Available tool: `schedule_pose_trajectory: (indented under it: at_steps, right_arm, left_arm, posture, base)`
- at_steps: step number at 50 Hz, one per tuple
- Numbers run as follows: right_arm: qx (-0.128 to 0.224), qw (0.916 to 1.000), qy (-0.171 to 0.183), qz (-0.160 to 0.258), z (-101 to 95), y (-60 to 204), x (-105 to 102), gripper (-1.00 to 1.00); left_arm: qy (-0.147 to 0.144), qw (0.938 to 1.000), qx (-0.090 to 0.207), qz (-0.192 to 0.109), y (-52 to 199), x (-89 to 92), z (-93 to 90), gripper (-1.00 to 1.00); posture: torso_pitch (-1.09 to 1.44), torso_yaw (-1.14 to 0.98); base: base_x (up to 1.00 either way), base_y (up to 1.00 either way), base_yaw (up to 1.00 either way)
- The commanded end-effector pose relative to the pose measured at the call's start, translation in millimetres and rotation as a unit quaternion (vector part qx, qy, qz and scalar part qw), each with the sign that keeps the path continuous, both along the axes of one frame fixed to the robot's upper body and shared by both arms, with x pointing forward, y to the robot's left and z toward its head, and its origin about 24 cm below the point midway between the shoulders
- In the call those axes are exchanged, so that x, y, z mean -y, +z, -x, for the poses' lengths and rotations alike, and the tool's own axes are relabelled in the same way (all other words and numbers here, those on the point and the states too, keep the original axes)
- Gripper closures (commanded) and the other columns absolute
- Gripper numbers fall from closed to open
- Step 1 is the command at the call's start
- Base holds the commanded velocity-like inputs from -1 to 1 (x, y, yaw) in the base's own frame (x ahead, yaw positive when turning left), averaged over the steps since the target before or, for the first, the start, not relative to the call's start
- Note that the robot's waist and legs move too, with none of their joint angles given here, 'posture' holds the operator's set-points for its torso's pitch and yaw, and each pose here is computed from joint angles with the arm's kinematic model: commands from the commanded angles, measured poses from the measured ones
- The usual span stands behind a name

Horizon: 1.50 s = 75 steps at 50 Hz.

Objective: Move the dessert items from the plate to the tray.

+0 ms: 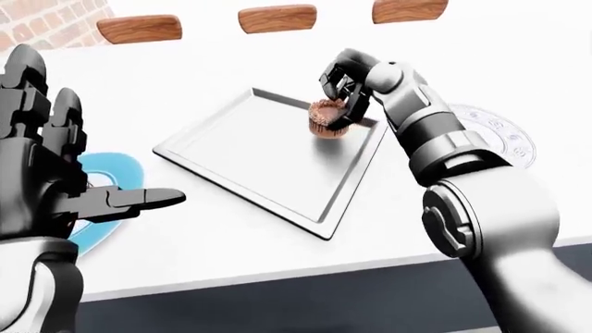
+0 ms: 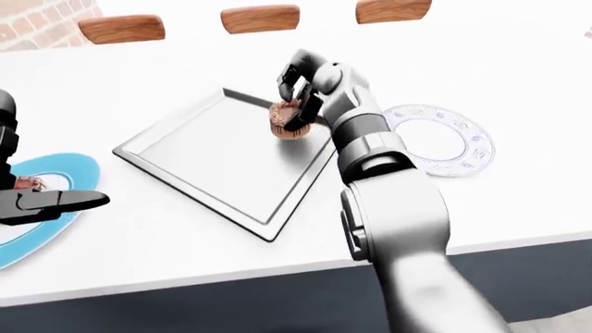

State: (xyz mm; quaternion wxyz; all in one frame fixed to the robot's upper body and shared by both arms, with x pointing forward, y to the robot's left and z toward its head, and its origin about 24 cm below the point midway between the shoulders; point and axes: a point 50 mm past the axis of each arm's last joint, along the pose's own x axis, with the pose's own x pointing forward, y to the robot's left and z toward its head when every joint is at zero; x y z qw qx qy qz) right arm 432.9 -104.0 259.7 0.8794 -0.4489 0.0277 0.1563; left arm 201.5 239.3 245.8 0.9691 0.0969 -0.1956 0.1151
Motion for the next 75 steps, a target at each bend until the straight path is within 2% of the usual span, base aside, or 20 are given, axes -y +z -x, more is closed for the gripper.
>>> schedule_pose_trajectory:
  at_steps: [1,5,7,10,12,13,15,16,29,36,42,46,49,52,55,56,65,68,72,75]
  right_arm:
    - [0.068,0.9974,0.023,-0.009,3.4,35.3,-10.7,1.00]
    - [0.060,0.9977,0.031,-0.003,3.4,29.3,-15.7,1.00]
    - [0.057,0.9979,0.033,-0.002,3.5,28.1,-16.3,0.86]
    - [0.045,0.9984,0.034,0.004,3.0,21.4,-16.4,0.16]
    - [0.040,0.9985,0.038,0.002,3.1,20.1,-17.2,0.07]
    - [0.039,0.9985,0.038,0.003,3.1,19.4,-17.7,-0.32]
    - [0.037,0.9984,0.041,0.002,3.3,18.4,-19.4,-0.53]
    - [0.039,0.9983,0.044,0.001,3.5,18.8,-20.3,-1.00]
    - [0.087,0.9937,0.042,-0.057,7.8,60.6,-12.6,-1.00]
    - [0.157,0.9830,-0.009,-0.095,15.0,102.5,23.4,-1.00]
    - [0.194,0.9748,-0.033,-0.106,28.0,133.1,46.5,-1.00]
    - [0.205,0.9721,-0.036,-0.108,33.7,137.3,52.0,-1.00]
    - [0.208,0.9716,-0.033,-0.108,36.3,137.1,52.1,-1.00]
    - [0.209,0.9716,-0.027,-0.109,38.9,137.2,49.0,-1.00]
    - [0.208,0.9720,-0.026,-0.107,39.0,136.4,48.6,-1.00]
    - [0.207,0.9723,-0.026,-0.105,38.9,135.9,48.5,-1.00]
    - [0.205,0.9727,-0.024,-0.106,37.0,132.8,47.7,-1.00]
    - [0.206,0.9725,-0.026,-0.107,37.1,132.1,49.5,-1.00]
    - [0.203,0.9725,-0.025,-0.111,35.8,129.4,49.2,-1.00]
    - [0.203,0.9728,-0.024,-0.109,35.4,129.0,48.7,-1.00]
  left_arm:
    - [0.000,0.9995,0.029,-0.013,9.2,1.7,4.0,-1.00]
    - [0.002,0.9995,0.029,-0.014,9.7,0.5,6.8,-1.00]
    - [0.002,0.9995,0.029,-0.015,10.1,0.4,7.5,-1.00]
    - [0.004,0.9995,0.029,-0.011,8.3,-1.5,8.1,-1.00]
    - [0.005,0.9994,0.030,-0.015,11.3,-2.4,7.2,-1.00]
    - [0.004,0.9994,0.031,-0.013,12.1,-1.9,7.0,-1.00]
    - [0.003,0.9994,0.030,-0.014,12.0,-0.3,6.8,-1.00]
    - [0.002,0.9994,0.030,-0.013,12.0,0.3,7.3,-1.00]
    - [0.009,0.9993,0.030,-0.019,11.4,-6.8,6.5,-1.00]
    - [0.016,0.9991,0.021,-0.032,17.4,-15.3,2.4,-1.00]
    - [0.023,0.9977,-0.012,-0.062,23.9,-30.9,-12.5,-1.00]
    - [0.046,0.9923,-0.046,-0.105,26.4,-53.2,-28.2,-1.00]
    - [0.040,0.9918,-0.057,-0.108,25.1,-64.0,-42.9,-1.00]
    - [0.055,0.9886,-0.070,-0.121,19.5,-79.9,-54.6,-1.00]
    - [0.071,0.9817,-0.105,-0.142,10.1,-92.4,-60.3,-1.00]
    - [0.078,0.9773,-0.122,-0.155,5.1,-97.5,-61.5,-1.00]
    - [0.083,0.9660,-0.180,-0.166,-3.2,-121.0,-61.2,-1.00]
    - [0.086,0.9573,-0.203,-0.187,-8.9,-125.3,-60.8,-1.00]
    - [0.109,0.9531,-0.208,-0.190,-8.0,-136.7,-55.2,-1.00]
    - [0.109,0.9503,-0.219,-0.193,-12.9,-139.9,-55.2,-1.00]
  posture:
    - [0.00,0.00]
    - [0.00,0.00]
    - [0.00,0.00]
    - [0.00,0.00]
    - [0.00,0.00]
    - [0.00,0.00]
    - [0.00,0.00]
    - [0.00,0.00]
    - [0.00,0.00]
    - [0.00,0.00]
    - [0.00,0.00]
    - [0.00,0.00]
    - [0.00,0.00]
    - [0.00,0.00]
    - [0.00,0.00]
    - [0.00,0.00]
    - [0.00,0.00]
    - [0.00,0.00]
    - [0.00,0.00]
    - [0.00,0.00]
  base:
    - [0.00,0.00,0.00]
    - [0.00,0.00,0.00]
    - [0.00,0.00,0.00]
    - [0.00,0.00,0.00]
    - [0.00,0.00,0.00]
    - [0.00,0.00,0.00]
    - [0.00,0.00,0.00]
    - [0.00,0.00,0.00]
    - [0.00,0.00,0.00]
    - [0.00,0.00,0.00]
    - [0.00,0.00,0.00]
    - [0.00,0.00,0.00]
    - [0.00,0.00,0.00]
    - [0.00,0.00,0.00]
    - [0.00,0.00,0.00]
    - [0.00,0.00,0.00]
    - [0.00,0.00,0.00]
    - [0.00,0.00,0.00]
    - [0.00,0.00,0.00]
    - [0.00,0.00,0.00]
